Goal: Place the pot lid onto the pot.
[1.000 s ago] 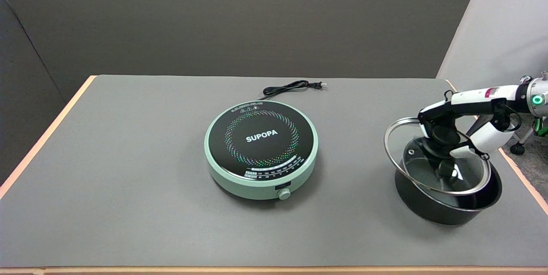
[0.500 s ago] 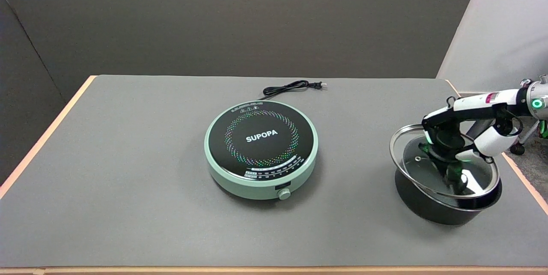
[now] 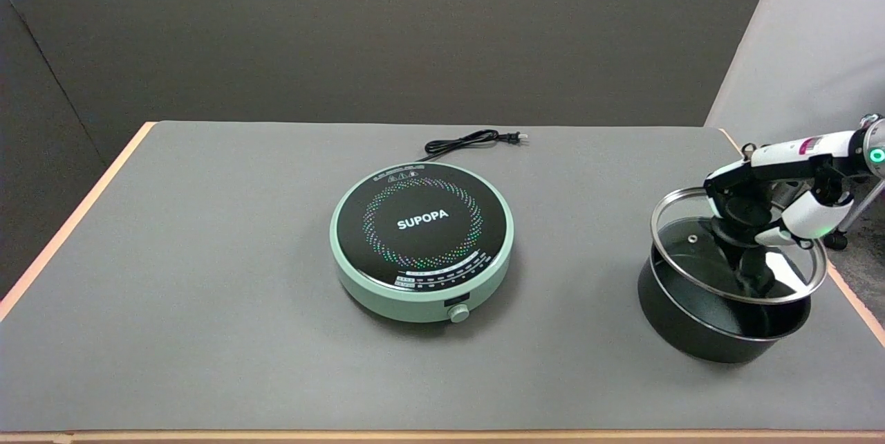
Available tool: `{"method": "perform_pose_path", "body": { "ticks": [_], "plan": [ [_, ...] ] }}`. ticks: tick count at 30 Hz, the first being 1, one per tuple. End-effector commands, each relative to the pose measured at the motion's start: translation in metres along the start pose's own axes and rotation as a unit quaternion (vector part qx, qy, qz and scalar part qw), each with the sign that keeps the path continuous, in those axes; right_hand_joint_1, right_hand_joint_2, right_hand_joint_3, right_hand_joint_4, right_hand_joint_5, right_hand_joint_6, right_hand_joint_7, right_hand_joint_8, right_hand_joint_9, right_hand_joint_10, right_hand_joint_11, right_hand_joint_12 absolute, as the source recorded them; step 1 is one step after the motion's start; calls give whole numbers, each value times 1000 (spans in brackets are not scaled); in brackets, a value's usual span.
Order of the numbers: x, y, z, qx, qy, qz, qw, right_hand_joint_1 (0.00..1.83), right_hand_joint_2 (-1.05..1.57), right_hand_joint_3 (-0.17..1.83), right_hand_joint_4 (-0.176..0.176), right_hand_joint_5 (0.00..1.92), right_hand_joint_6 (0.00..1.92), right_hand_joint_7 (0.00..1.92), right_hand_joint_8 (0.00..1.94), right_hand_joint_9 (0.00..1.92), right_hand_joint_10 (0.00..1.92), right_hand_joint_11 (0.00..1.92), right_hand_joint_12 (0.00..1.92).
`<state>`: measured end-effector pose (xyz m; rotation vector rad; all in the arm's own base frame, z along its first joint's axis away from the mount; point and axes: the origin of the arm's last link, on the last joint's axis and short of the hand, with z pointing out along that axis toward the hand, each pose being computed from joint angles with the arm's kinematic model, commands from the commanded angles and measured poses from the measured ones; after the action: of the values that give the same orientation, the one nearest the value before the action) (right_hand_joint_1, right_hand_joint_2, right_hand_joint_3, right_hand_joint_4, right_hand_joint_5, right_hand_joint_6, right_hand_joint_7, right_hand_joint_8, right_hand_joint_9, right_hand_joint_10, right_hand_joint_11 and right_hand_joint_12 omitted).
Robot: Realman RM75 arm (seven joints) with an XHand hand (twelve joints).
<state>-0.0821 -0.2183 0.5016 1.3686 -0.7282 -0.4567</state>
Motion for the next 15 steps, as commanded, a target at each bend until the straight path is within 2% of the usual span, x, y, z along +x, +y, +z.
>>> {"method": "perform_pose_path", "body": {
  "ticks": [1, 15],
  "plan": [
    [16, 6, -5, -33, 31, -1, 999, 1268, 1090, 559, 121, 323, 1660, 576, 1778, 319, 1921, -1, 1709],
    [16, 6, -7, -32, 29, 8, 999, 1271, 1082, 568, 132, 327, 1670, 582, 1773, 340, 1921, -1, 1724]
  ]
}}
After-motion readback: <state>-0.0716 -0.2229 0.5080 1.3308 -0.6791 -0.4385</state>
